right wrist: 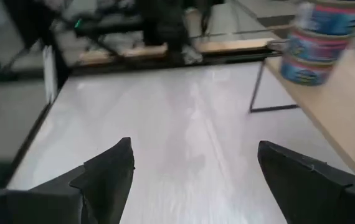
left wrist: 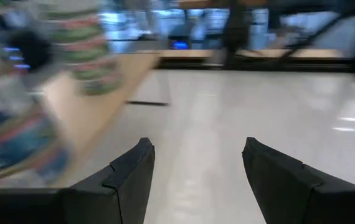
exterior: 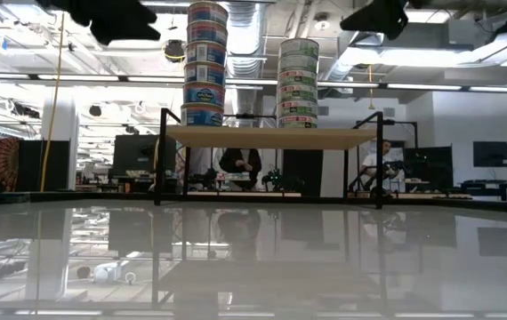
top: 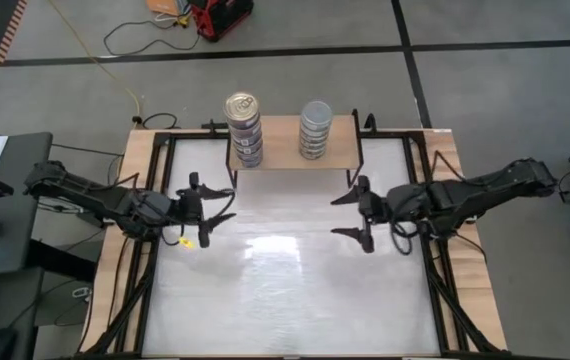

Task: Stack canned seafood by type on shelf
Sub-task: Return to Home Position

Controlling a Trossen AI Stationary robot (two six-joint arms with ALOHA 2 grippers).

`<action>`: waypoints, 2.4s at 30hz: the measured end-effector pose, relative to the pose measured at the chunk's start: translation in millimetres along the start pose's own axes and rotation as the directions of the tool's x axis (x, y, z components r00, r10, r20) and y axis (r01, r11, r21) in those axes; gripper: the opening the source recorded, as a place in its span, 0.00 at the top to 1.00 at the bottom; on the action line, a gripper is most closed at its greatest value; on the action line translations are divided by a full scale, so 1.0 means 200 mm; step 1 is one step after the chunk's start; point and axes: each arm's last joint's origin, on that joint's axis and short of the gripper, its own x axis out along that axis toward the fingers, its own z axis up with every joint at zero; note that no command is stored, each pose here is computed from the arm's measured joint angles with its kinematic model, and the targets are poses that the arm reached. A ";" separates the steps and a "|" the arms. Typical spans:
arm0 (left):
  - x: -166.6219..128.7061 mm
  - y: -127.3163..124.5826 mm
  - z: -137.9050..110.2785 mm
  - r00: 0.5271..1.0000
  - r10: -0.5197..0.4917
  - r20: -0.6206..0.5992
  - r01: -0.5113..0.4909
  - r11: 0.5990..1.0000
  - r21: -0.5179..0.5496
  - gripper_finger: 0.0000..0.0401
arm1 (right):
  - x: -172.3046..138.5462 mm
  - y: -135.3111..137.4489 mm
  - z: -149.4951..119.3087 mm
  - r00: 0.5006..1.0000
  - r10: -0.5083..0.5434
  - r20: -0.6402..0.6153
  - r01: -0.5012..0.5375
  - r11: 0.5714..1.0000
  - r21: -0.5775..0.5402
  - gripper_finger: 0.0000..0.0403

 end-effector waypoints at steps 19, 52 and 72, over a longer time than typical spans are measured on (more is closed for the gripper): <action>-0.23 0.07 -0.25 0.856 -0.416 0.308 0.460 0.884 -0.086 0.42 | -0.36 0.10 -0.27 0.910 0.148 0.388 -0.152 0.988 -0.021 0.10; -0.27 0.11 -0.57 0.784 -0.514 0.348 0.570 0.818 -0.075 0.42 | -0.44 -0.07 -0.78 0.843 0.226 0.489 -0.222 0.973 -0.068 0.10; -0.23 0.06 -0.69 0.717 -0.650 0.249 0.689 0.716 -0.116 0.42 | -0.44 -0.06 -0.83 0.836 0.362 0.413 -0.322 0.932 -0.166 0.10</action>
